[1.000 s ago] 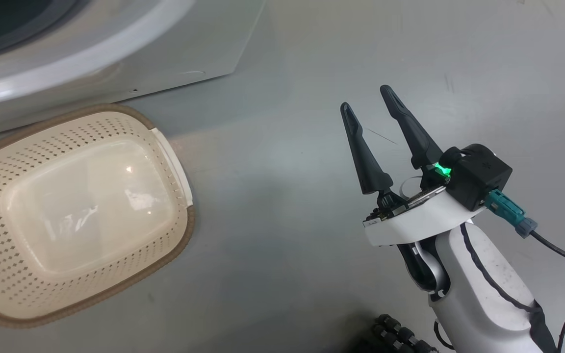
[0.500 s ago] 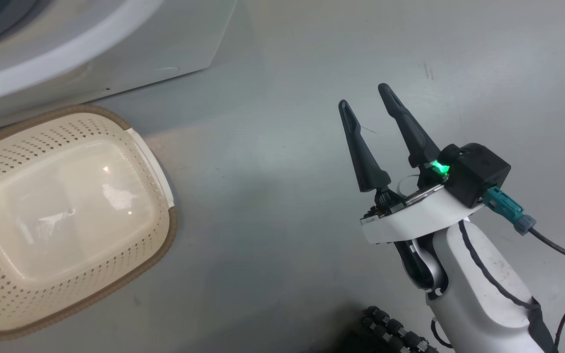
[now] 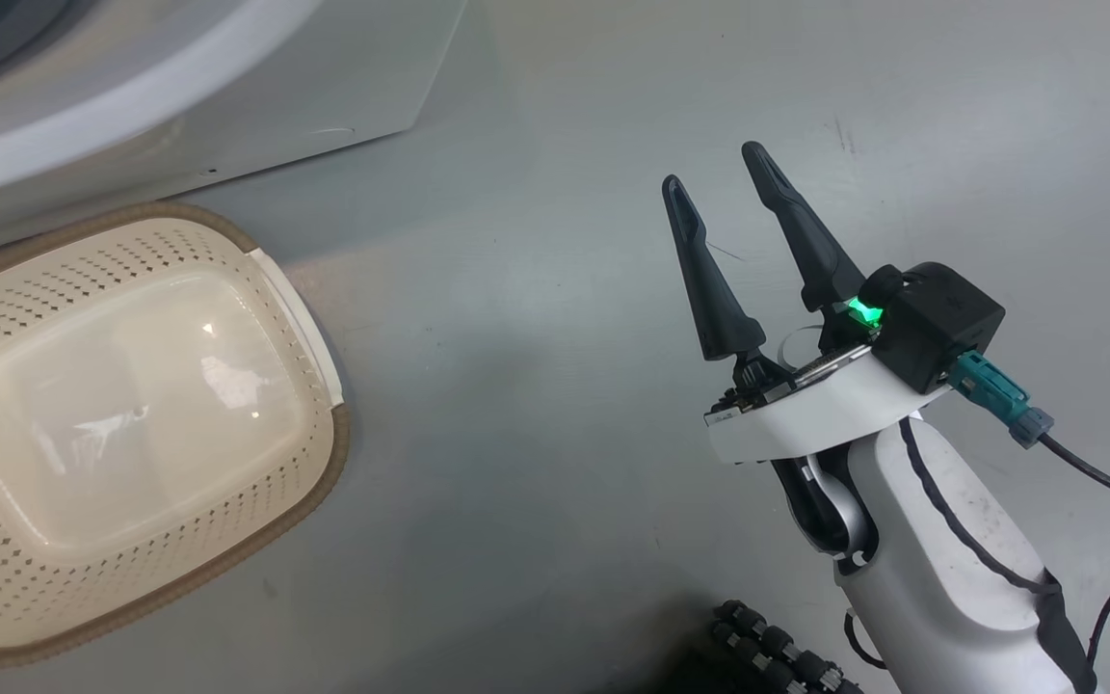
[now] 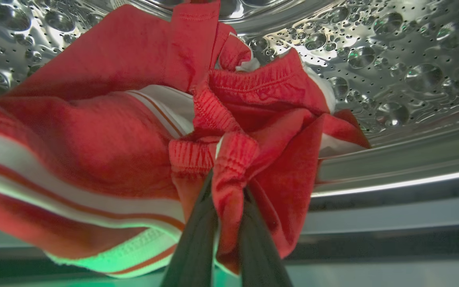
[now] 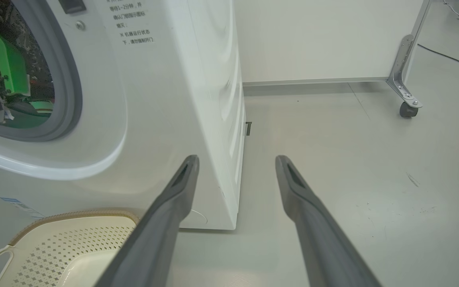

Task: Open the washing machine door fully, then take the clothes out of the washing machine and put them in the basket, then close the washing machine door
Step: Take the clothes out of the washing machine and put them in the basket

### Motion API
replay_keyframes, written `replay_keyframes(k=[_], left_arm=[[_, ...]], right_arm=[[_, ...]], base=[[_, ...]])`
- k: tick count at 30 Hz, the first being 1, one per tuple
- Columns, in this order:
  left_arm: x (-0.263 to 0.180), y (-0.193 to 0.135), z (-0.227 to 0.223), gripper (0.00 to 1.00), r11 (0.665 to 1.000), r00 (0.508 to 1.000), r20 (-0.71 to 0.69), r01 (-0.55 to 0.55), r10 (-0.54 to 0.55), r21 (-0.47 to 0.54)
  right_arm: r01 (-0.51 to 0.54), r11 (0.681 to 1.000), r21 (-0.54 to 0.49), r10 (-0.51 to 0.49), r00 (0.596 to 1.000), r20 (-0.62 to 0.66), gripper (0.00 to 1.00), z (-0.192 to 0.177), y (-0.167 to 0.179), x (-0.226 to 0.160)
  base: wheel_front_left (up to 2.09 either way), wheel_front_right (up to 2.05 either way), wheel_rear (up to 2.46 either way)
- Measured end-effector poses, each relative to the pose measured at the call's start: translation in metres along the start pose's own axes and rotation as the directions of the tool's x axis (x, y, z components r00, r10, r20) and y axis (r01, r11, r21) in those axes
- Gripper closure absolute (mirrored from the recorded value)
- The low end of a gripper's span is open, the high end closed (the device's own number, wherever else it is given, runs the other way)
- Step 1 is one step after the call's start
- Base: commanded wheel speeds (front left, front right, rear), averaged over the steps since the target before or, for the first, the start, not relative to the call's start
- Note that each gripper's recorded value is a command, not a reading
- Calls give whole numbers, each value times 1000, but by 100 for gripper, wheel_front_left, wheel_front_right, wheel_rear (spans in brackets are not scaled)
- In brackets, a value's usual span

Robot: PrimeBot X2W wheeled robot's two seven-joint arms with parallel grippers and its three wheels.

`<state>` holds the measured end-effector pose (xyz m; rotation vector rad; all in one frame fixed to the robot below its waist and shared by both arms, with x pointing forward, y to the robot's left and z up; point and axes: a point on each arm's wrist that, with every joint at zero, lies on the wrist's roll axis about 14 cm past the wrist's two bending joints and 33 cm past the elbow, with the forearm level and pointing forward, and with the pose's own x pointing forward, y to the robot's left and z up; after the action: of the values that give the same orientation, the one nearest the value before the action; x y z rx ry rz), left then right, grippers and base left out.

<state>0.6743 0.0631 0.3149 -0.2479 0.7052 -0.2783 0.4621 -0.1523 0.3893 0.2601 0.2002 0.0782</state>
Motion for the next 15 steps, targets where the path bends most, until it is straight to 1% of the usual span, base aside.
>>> replay_keyframes(k=[10, 15], left_arm=[[-9, -14, 19, 100, 999, 992, 115, 38, -41, 27], [-17, -21, 17, 100, 997, 987, 146, 53, -60, 55]], right_arm=[[-5, 1000, -1, 5, 1000, 11, 0, 4, 3, 0], [-17, 1000, 3, 17, 1000, 11, 0, 5, 7, 1]], base=[[0, 0, 0], [0, 0, 0]])
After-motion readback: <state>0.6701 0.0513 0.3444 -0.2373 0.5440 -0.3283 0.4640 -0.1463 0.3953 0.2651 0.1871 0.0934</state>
